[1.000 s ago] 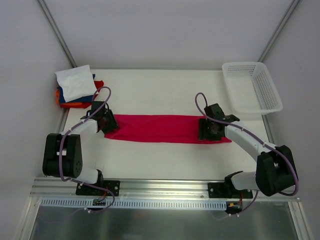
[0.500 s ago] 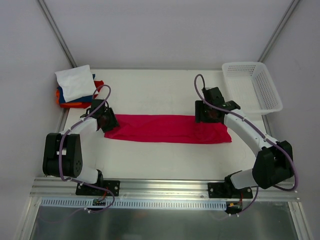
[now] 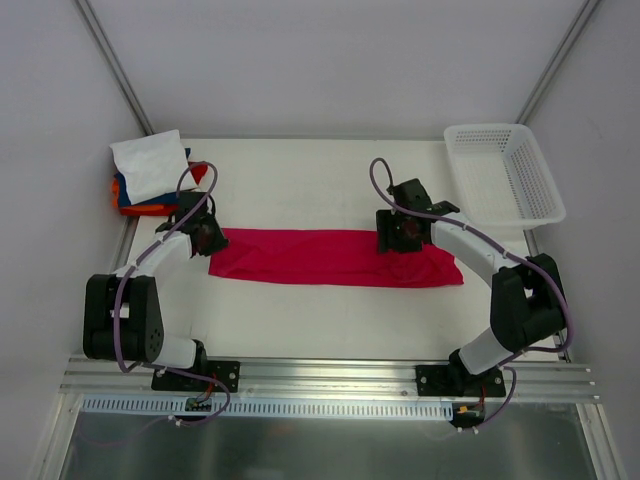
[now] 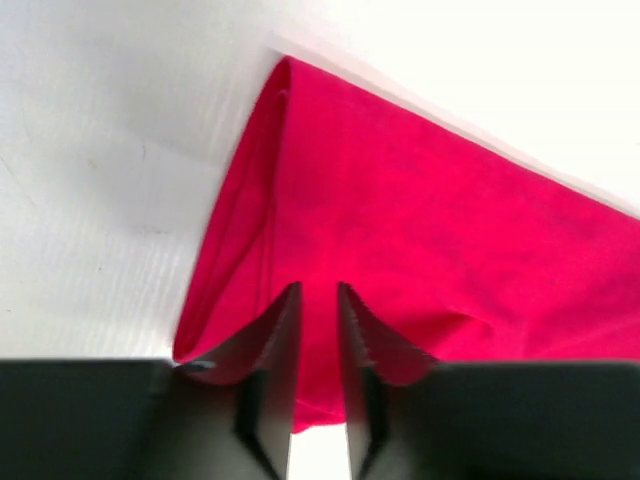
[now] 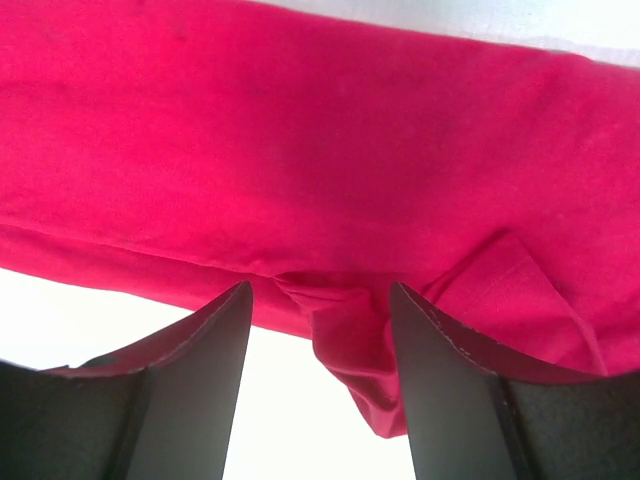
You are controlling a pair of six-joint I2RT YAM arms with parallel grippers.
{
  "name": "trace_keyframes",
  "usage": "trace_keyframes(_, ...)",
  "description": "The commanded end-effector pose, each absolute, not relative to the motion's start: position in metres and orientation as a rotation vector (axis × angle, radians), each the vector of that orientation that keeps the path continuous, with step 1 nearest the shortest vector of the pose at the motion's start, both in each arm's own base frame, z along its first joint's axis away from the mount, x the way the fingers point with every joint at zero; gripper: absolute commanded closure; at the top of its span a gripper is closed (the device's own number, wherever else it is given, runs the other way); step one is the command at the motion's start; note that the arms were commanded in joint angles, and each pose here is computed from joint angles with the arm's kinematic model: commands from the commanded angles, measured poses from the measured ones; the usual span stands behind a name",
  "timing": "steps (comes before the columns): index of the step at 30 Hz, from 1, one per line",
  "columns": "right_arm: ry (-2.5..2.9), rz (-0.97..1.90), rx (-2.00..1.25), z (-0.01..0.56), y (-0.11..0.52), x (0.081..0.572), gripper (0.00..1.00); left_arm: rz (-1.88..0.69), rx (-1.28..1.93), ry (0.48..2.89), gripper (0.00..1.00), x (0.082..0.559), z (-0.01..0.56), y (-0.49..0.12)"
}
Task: Fold and stack the t-shirts
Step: Fold the tshirt
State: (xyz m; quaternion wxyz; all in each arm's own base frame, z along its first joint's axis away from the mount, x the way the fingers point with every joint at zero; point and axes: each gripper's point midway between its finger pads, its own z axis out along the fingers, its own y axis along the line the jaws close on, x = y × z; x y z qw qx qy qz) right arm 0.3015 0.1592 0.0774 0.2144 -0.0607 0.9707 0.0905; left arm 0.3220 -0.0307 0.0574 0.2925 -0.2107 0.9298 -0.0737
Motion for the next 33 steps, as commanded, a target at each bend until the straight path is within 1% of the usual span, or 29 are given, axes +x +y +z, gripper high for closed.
trace_keyframes(1,2.649,0.307,-0.199,0.088,0.17,0.308,0.4,-0.104,-0.556,2.493,0.83,0.328,0.055,-0.021)
trace_keyframes(3,2.649,0.312,-0.203,0.089,0.17,0.307,0.39,-0.087,-0.562,2.508,0.84,0.33,0.049,-0.02)
trace_keyframes(11,2.647,0.34,-0.21,0.089,0.173,0.306,0.4,0.011,-0.559,2.528,0.81,0.333,0.038,-0.008)
trace_keyframes(21,2.648,0.353,-0.207,0.088,0.174,0.303,0.42,0.01,-0.54,2.538,0.8,0.34,0.034,-0.009)
trace_keyframes(28,2.647,0.363,-0.21,0.089,0.176,0.303,0.43,0.0,-0.527,2.546,0.82,0.344,0.033,-0.011)
trace_keyframes(33,2.649,0.367,-0.209,0.088,0.176,0.302,0.43,-0.002,-0.523,2.548,0.84,0.345,0.033,-0.011)
